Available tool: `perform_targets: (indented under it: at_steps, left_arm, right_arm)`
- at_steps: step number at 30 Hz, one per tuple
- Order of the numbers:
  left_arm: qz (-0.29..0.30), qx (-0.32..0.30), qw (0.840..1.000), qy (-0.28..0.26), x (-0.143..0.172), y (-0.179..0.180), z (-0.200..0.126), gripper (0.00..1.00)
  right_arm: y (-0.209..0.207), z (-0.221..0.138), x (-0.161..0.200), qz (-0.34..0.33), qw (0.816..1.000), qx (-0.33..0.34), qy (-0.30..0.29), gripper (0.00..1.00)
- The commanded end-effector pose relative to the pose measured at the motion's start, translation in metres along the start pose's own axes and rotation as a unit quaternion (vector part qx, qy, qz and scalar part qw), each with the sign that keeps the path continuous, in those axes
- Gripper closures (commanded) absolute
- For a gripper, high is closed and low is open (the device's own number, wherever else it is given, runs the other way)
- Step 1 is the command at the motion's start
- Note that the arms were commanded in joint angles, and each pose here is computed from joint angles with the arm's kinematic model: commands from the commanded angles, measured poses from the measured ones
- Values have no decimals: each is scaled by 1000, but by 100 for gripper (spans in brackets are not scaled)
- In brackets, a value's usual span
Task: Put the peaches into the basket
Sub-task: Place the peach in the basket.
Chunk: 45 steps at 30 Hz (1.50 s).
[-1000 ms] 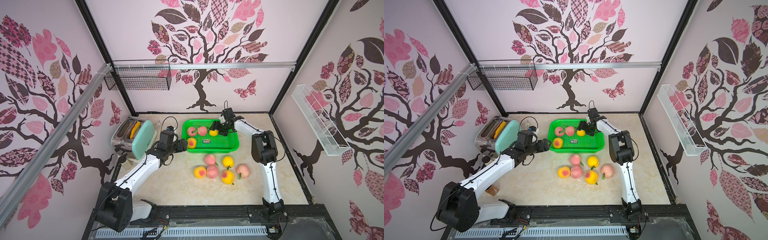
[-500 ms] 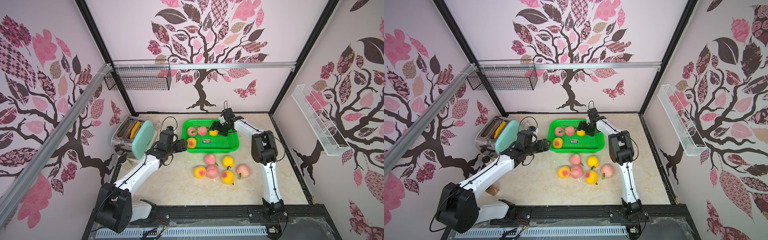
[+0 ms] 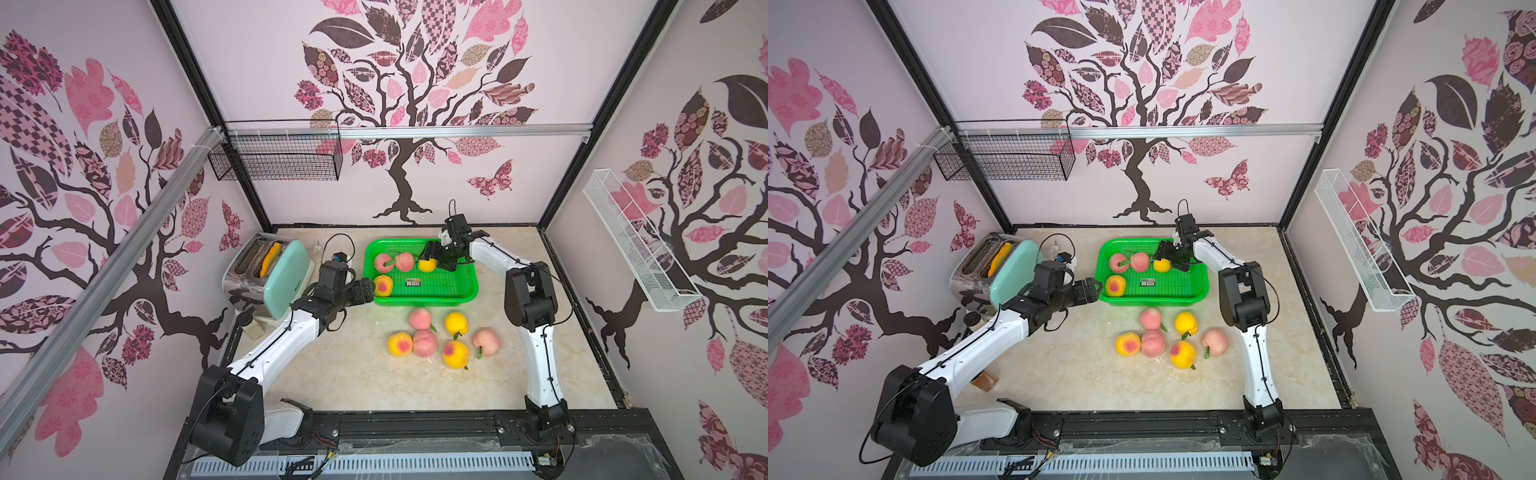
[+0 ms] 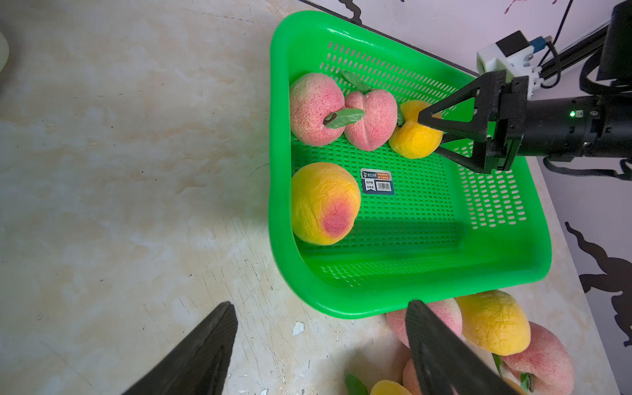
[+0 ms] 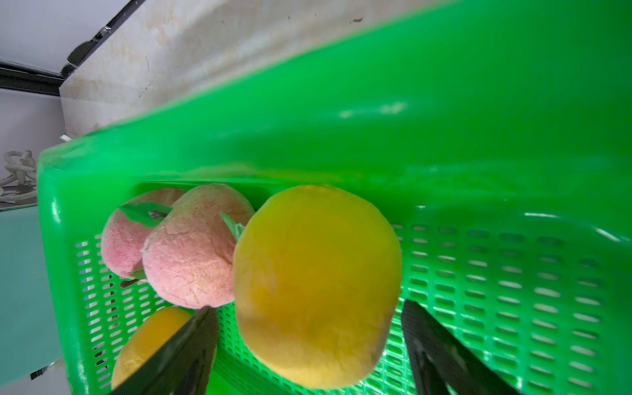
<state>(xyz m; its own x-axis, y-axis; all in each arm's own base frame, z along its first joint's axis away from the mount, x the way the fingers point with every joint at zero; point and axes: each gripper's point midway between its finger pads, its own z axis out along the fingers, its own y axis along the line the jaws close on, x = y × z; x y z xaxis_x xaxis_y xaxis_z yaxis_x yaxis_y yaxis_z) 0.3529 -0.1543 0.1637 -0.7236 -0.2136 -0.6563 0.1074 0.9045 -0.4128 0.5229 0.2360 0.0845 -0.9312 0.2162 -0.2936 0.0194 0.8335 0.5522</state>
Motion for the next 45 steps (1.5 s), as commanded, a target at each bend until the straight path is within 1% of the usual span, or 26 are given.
perform_targets:
  at_steps: [1,5,8,12,21,26,31,34,38,42,45]
  left_arm:
    - [-2,6,1000,-11,-3,-1,-4,19]
    - [-2,2,1000,-10,-1,1,-3,19]
    - [-3,2,1000,-10,-1,1,-3,18]
    - [2,21,1000,0,1,-6,-1,18]
    - [30,51,998,5,4,-16,-6,18]
    - [20,37,999,-11,5,-8,-12,18]
    - [20,66,997,-15,10,-16,-18,17]
    - [19,96,995,-5,20,-24,-22,18]
    - [23,127,991,27,41,-38,-30,18]
    - [68,138,986,57,71,-59,-39,18]
    - [67,148,983,82,90,-63,-43,19]
  right_arm:
    - [16,-22,-4,-19,1000,-4,-11,14]
    - [15,-35,-5,-29,999,13,-18,14]
    - [20,-49,-8,-41,998,13,-38,13]
    - [25,-61,-8,-56,997,1,-54,13]
    - [34,-87,-3,-96,994,4,-57,13]
    - [38,-109,-4,-119,990,9,-80,13]
    - [45,-128,2,-139,987,6,-83,13]
    - [43,-134,12,-147,985,1,-88,13]
    - [35,-136,27,-158,983,-2,-92,13]
    - [24,-143,34,-162,979,7,-127,13]
    - [23,-154,36,-158,975,2,-155,13]
